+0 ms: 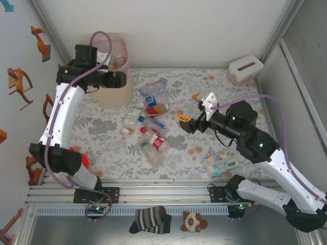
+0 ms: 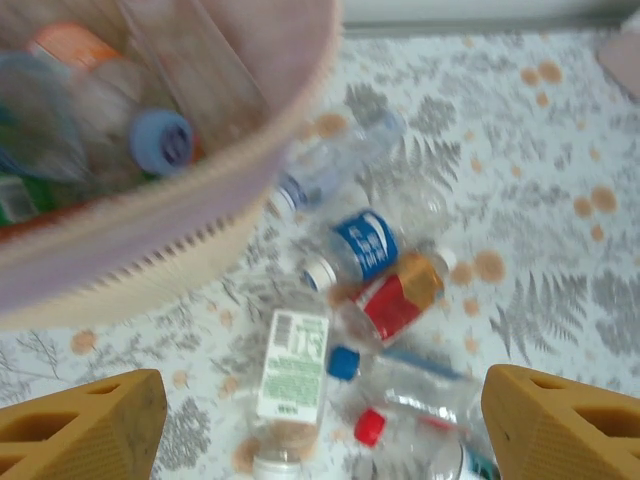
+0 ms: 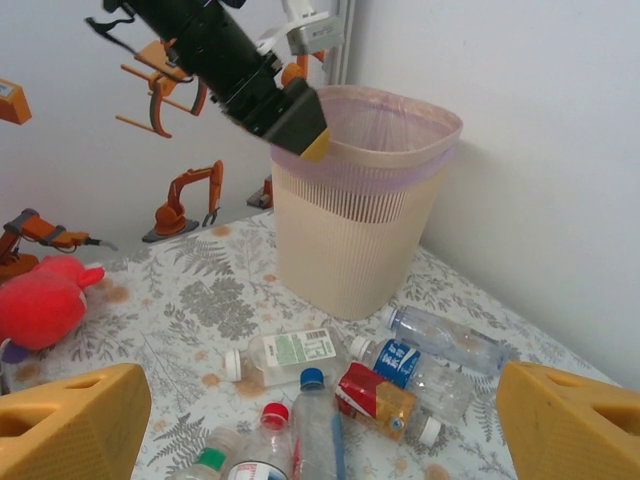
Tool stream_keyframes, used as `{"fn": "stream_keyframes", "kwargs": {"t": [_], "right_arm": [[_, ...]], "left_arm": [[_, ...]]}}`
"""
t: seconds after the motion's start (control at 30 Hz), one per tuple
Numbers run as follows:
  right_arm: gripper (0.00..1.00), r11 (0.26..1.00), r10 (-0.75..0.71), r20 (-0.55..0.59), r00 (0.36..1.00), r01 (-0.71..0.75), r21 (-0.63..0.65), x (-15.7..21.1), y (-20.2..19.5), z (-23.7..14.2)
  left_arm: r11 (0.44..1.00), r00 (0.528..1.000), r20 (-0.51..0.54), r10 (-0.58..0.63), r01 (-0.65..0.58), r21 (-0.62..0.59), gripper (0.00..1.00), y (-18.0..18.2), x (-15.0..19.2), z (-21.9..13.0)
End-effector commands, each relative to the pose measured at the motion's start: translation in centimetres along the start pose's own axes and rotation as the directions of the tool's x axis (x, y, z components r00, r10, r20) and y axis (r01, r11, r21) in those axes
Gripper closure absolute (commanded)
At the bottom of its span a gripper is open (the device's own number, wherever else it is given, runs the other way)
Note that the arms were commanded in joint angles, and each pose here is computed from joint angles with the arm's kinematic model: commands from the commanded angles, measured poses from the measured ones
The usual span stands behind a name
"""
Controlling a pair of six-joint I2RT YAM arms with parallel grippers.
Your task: Put the plastic bottles in the bin
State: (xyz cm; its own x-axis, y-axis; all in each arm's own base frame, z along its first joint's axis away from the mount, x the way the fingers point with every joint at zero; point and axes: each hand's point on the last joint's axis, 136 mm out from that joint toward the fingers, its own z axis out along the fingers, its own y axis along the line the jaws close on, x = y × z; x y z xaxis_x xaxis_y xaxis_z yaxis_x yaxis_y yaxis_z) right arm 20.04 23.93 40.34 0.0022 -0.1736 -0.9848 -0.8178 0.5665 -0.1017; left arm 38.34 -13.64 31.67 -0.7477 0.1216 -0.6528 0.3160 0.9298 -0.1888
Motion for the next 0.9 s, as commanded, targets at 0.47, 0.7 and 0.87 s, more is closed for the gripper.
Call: {"fn": "stream_keyframes", "kwargs": {"t": [0.47, 0.7, 0.87], "right_arm": [[0.11, 1.000, -0.016, -0.009, 1.000, 0.016, 0.017, 0.2, -0.3, 0.6], [0.11, 1.000, 0.000, -0.013, 1.000, 0.000, 0.011, 0.3, -0.2, 0.6], [0.11, 1.000, 0.013, -0.008, 1.000, -0.012, 0.018, 0.3, -0.3, 0.5]], "left_arm": [[0.988, 0.974, -0.177, 0.140, -0.149, -0.039, 0.03, 0.0, 12.6, 7.9], [0.977, 0.947, -0.252, 0.199, -0.211, -0.023, 0.04, 0.7, 15.2, 11.2], [0.973, 0.924, -0.308, 0.225, -0.231, 0.017, 0.07, 0.7, 16.7, 13.5]]}}
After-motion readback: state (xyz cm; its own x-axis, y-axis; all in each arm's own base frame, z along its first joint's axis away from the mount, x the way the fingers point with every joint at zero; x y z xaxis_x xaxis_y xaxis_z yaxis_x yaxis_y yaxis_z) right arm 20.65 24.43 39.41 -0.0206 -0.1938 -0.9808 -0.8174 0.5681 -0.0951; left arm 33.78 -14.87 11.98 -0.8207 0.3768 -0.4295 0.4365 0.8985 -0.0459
